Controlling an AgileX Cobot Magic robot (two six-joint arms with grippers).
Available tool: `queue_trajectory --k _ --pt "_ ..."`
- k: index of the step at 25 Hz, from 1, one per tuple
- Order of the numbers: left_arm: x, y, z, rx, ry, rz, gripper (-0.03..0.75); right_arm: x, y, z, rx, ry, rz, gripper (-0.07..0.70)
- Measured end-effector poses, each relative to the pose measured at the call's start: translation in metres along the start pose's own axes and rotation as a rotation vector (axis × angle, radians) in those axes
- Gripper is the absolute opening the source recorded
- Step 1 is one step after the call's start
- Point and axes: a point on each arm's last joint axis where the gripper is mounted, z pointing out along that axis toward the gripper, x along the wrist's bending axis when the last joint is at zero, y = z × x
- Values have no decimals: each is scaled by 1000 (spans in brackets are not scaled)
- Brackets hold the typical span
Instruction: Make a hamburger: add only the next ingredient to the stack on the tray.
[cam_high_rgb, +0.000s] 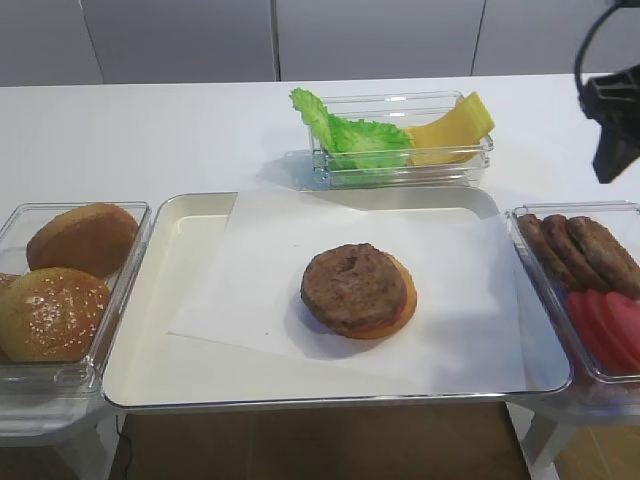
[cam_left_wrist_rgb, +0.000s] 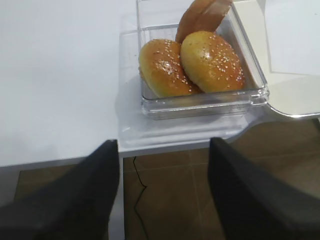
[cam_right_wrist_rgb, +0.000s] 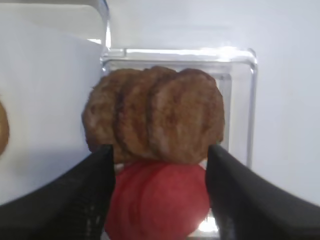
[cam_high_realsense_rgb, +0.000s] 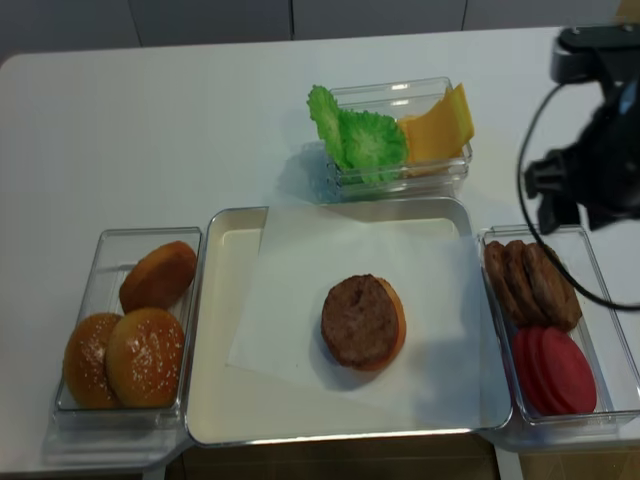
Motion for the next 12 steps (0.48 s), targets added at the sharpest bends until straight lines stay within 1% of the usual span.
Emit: queue_trajectory --k 8,12 --pt "0 0 0 0 0 0 419 -5 -51 -24 -60 3 -1 451" --pt "0 0 0 0 0 0 419 -6 -82 -35 -100 6 -2 451"
